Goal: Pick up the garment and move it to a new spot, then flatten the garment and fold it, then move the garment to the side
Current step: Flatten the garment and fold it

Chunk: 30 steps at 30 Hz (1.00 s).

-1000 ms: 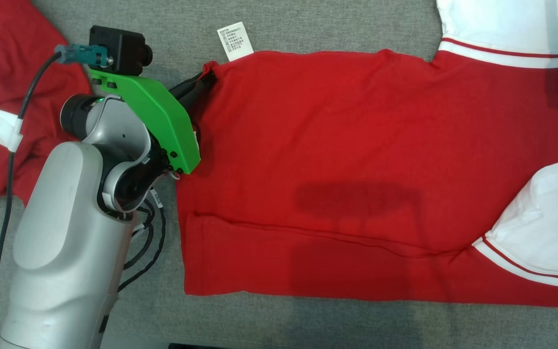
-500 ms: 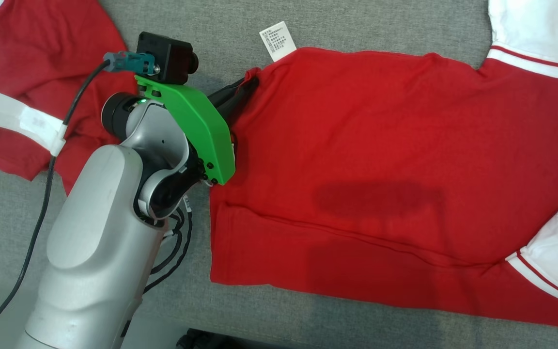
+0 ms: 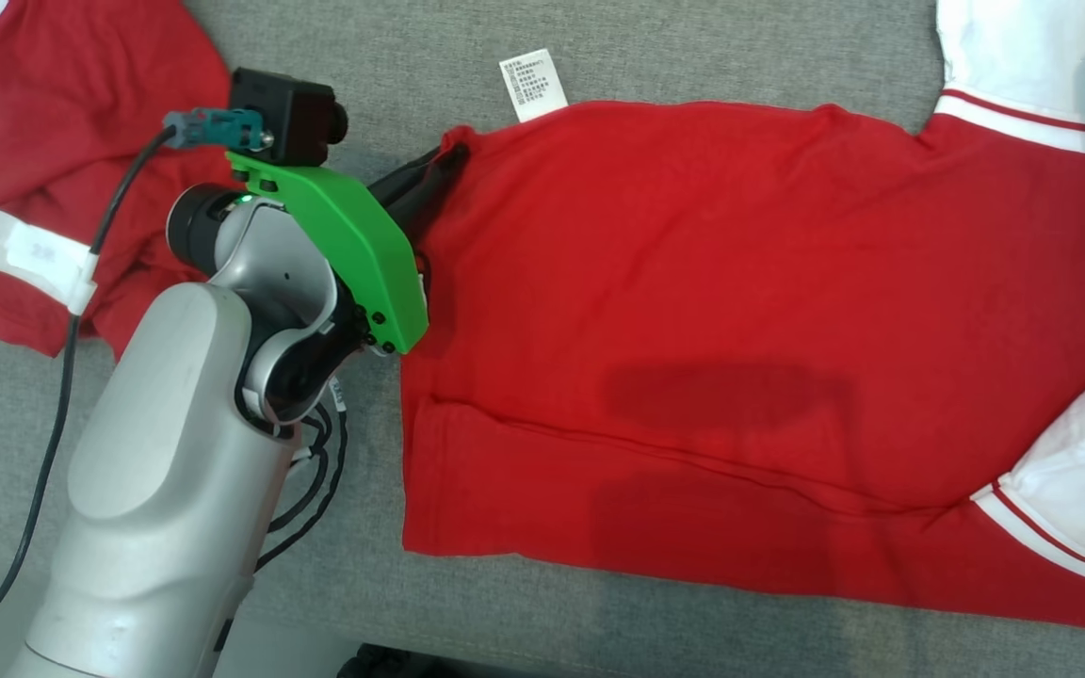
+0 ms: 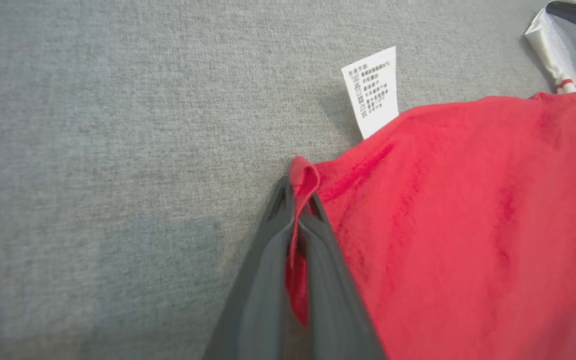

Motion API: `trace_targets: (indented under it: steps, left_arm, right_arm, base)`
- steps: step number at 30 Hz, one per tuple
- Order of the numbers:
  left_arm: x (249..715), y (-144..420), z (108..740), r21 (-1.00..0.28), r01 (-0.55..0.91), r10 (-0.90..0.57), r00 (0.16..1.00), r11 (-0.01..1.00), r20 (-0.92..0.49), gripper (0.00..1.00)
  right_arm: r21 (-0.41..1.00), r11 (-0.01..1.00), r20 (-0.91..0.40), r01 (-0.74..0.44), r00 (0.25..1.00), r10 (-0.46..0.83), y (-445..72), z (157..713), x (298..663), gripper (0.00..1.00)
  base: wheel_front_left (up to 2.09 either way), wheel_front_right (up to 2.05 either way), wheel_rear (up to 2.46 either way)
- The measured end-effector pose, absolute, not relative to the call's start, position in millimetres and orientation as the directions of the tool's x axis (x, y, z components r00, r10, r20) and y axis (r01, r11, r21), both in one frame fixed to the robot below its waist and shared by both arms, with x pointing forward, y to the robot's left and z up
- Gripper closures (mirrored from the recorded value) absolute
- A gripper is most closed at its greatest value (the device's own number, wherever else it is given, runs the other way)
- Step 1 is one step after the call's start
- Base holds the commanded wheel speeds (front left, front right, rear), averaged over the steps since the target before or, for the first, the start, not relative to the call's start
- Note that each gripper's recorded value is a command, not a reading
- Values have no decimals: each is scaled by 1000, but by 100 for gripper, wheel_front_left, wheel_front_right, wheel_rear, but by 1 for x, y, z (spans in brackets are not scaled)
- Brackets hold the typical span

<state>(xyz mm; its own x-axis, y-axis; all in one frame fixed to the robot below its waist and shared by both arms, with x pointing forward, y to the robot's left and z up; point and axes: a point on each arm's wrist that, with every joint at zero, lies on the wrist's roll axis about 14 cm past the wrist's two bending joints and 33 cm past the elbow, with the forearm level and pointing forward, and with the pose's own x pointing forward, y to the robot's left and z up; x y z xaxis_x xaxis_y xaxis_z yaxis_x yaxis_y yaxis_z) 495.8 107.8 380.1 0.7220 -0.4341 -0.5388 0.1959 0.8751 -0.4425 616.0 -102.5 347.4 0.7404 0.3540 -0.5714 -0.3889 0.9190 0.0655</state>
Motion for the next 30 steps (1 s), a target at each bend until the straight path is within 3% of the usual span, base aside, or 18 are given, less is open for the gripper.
trace_targets:
  steps: [19,30]
  left_arm:
    - [502,119,392,-431,177,-395,774,885,-494,100]
    - [492,125,405,-456,143,-357,832,878,-426,100]
  right_arm:
    - [106,940,-368,-324,866,340,-136,419,609,100]
    - [165,917,-258,-363,882,395,-124,441,574,100]
  base:
    - [0,0,0]
    - [0,0,0]
